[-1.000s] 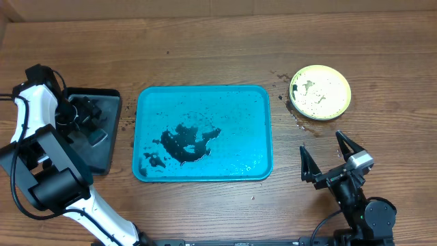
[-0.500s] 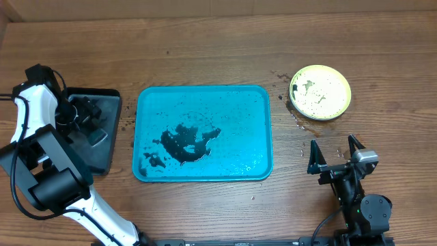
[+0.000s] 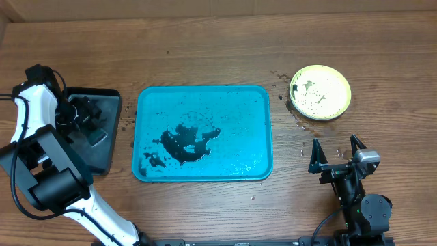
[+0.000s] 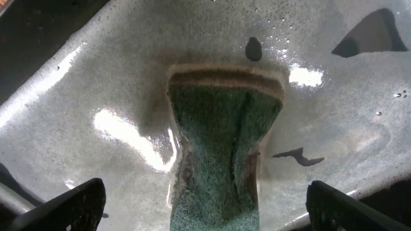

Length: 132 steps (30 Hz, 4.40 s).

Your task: Clean dirty plates on tray and stack at the side

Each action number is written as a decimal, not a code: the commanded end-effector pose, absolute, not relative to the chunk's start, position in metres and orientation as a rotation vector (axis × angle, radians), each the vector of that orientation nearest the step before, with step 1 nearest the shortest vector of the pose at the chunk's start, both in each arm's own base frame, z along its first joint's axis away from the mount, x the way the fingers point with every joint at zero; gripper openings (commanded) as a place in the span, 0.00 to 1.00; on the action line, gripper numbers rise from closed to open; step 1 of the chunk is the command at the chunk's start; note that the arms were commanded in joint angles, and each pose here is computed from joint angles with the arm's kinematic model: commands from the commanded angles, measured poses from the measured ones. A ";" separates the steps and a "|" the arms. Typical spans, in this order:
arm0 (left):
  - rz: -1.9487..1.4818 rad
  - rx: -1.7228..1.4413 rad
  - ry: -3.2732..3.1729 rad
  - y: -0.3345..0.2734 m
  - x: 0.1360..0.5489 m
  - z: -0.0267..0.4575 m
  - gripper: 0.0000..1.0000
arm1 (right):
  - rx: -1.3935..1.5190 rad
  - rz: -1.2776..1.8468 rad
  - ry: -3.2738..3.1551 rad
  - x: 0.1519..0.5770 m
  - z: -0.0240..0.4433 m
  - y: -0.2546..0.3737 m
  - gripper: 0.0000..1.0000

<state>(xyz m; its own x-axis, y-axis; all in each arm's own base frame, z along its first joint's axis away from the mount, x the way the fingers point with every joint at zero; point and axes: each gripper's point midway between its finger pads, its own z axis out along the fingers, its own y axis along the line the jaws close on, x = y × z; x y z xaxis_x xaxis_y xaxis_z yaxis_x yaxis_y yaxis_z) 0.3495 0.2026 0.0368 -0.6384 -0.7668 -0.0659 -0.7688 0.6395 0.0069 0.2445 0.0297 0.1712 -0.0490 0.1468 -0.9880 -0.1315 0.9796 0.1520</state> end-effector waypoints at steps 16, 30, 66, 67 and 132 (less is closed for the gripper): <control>0.060 -1.298 2.773 0.204 0.349 0.046 1.00 | 0.014 0.218 1.598 0.245 0.170 0.029 1.00; 0.088 -1.196 2.584 0.208 0.351 0.132 1.00 | 0.014 0.218 1.598 0.245 0.170 0.029 1.00; -0.196 -0.134 2.038 0.008 0.266 0.144 1.00 | 0.014 0.218 1.598 0.245 0.170 0.029 1.00; -0.202 -0.119 2.013 0.006 0.266 0.143 1.00 | 0.014 0.218 1.598 0.245 0.170 0.029 1.00; -0.112 0.005 1.641 -0.011 0.246 0.158 1.00 | 0.014 0.218 1.598 0.245 0.170 0.029 1.00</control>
<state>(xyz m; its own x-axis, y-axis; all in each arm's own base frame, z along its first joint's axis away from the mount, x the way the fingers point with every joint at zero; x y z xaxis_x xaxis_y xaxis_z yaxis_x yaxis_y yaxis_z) 0.2460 -0.0114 0.1581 -0.0800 -0.0952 -0.9922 0.0760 0.9919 -0.1013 0.2445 0.0296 0.1715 -0.0478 0.1469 -0.9880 -0.1313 0.9796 0.1520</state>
